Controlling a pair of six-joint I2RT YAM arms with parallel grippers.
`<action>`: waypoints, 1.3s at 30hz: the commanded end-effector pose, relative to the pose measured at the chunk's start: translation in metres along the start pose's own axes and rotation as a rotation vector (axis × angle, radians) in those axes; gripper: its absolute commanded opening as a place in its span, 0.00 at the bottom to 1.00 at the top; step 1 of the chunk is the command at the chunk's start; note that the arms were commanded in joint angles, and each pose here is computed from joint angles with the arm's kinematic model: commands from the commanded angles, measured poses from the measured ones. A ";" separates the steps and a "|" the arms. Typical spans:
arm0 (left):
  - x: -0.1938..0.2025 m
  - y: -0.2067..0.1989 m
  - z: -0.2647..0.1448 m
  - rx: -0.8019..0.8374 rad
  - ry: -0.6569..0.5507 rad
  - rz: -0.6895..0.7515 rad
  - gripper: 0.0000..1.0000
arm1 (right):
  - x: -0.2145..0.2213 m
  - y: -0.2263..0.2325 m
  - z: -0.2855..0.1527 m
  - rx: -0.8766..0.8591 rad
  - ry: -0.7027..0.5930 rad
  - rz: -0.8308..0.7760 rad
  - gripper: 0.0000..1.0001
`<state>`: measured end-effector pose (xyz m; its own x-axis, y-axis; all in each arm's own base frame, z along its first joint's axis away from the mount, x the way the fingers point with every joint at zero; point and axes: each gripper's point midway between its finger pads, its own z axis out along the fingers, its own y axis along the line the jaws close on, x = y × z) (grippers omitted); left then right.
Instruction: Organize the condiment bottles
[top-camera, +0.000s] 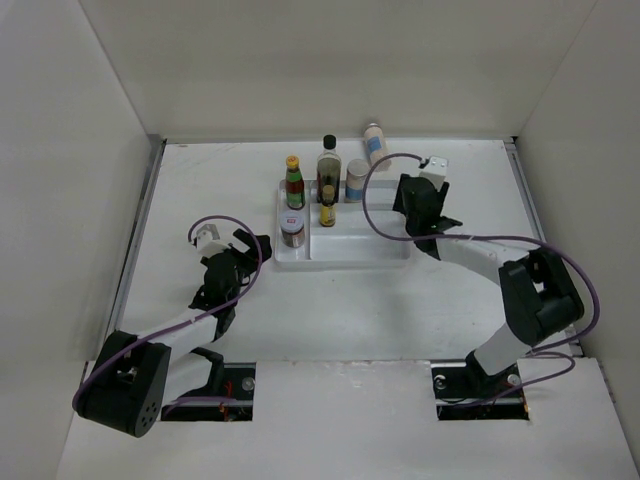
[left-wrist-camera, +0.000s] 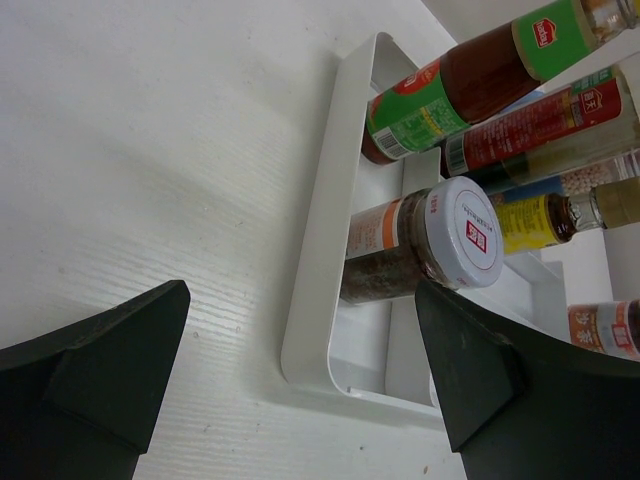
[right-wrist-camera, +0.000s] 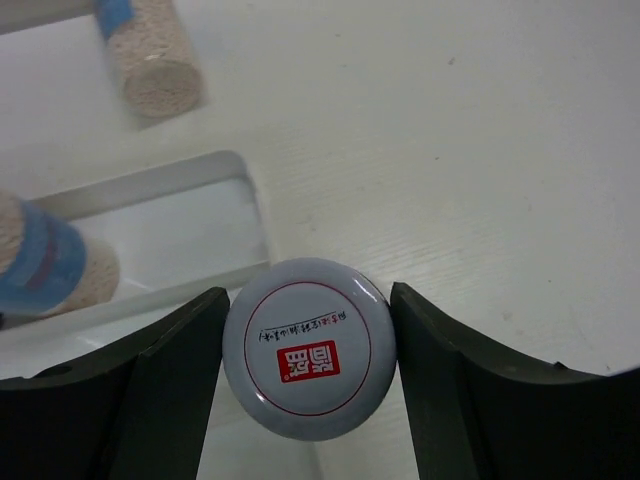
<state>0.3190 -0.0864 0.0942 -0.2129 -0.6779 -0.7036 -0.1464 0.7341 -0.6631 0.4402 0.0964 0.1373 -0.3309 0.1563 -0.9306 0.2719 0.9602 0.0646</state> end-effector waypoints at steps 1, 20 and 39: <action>-0.015 -0.015 0.001 0.051 -0.053 -0.030 1.00 | -0.067 0.081 -0.033 -0.221 -0.176 0.113 0.52; -0.012 -0.016 0.002 0.052 -0.042 -0.028 1.00 | -0.058 0.024 -0.031 -0.062 -0.183 0.090 0.52; -0.012 -0.017 0.000 0.058 -0.044 -0.028 1.00 | 0.004 -0.037 -0.003 0.095 -0.007 0.113 0.81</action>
<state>0.3191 -0.0870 0.0941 -0.2135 -0.6803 -0.7012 -0.1455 0.7319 -0.6657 0.4243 0.0609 0.1269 -0.3142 0.2329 -0.9203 0.3843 0.9177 0.1010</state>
